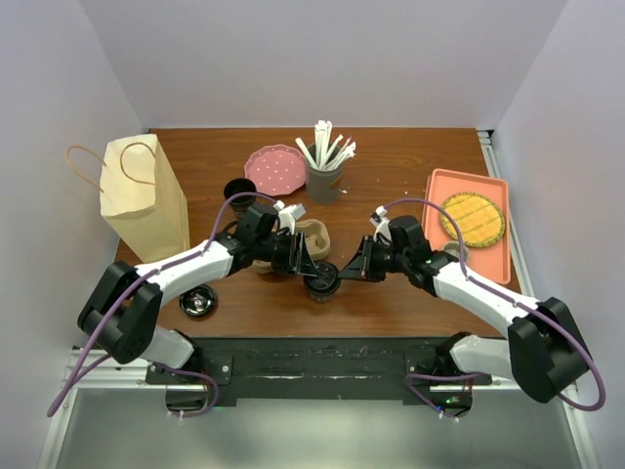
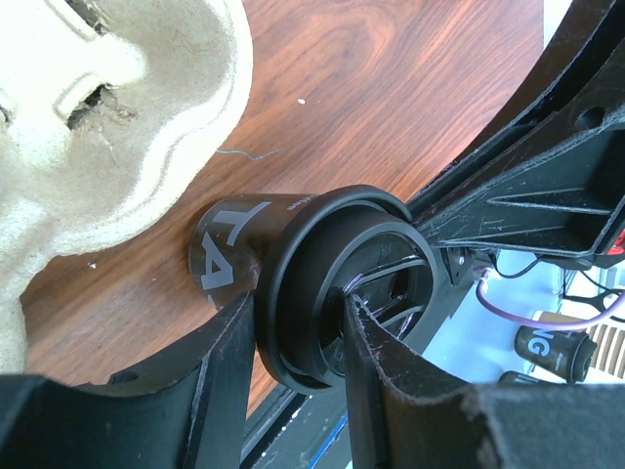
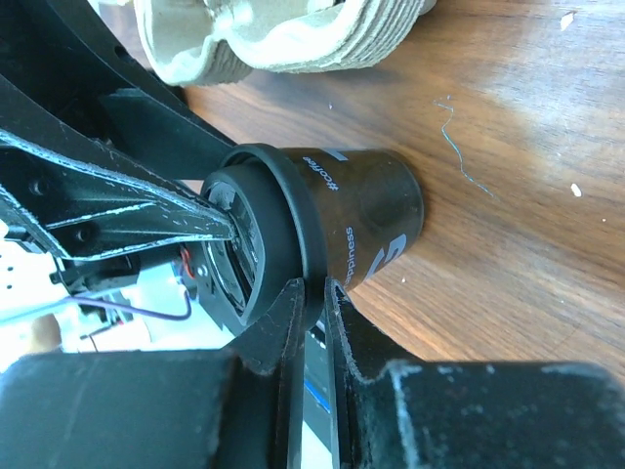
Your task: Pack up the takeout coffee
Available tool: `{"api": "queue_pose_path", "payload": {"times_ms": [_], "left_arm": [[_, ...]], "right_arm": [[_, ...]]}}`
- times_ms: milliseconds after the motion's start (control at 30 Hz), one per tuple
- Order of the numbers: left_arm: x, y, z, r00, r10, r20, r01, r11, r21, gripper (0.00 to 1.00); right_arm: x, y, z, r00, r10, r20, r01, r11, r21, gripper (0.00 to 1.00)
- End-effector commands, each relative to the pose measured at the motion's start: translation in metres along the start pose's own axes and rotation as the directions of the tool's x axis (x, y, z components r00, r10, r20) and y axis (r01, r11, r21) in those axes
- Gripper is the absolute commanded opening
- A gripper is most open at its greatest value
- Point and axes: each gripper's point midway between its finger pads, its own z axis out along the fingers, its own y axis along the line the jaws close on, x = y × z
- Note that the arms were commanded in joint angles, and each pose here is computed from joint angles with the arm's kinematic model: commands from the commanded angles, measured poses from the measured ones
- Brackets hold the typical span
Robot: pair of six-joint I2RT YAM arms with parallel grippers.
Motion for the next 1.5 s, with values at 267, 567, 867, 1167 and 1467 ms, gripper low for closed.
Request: {"api": "queue_pose_path", "payload": {"times_ms": [267, 567, 867, 1167, 1467], "left_arm": [[0.100, 0.118, -0.011, 0.957, -0.170, -0.236, 0.037, 0.876, -0.481, 0.27], [0.103, 0.119, -0.012, 0.956, -0.175, -0.237, 0.037, 0.870, -0.492, 0.27], [0.073, 0.093, -0.022, 0.973, -0.136, -0.188, 0.035, 0.886, -0.462, 0.28], [0.030, 0.050, -0.022, 0.989, -0.093, -0.119, 0.045, 0.933, -0.357, 0.39], [-0.016, 0.000, -0.034, 0.999, -0.026, -0.027, 0.019, 0.972, -0.235, 0.54]], "right_arm": [[0.066, -0.116, 0.012, 0.991, 0.128, -0.041, -0.107, 0.936, 0.336, 0.06], [0.073, -0.127, 0.007, 0.991, 0.127, -0.043, -0.102, 0.922, 0.373, 0.13], [-0.006, -0.029, -0.014, 0.999, -0.038, 0.029, 0.031, 0.974, 0.223, 0.39], [-0.030, 0.017, -0.030, 0.993, -0.114, 0.041, 0.107, 0.984, 0.143, 0.46], [-0.047, 0.040, -0.038, 0.985, -0.165, 0.046, 0.156, 0.977, 0.148, 0.44]]}}
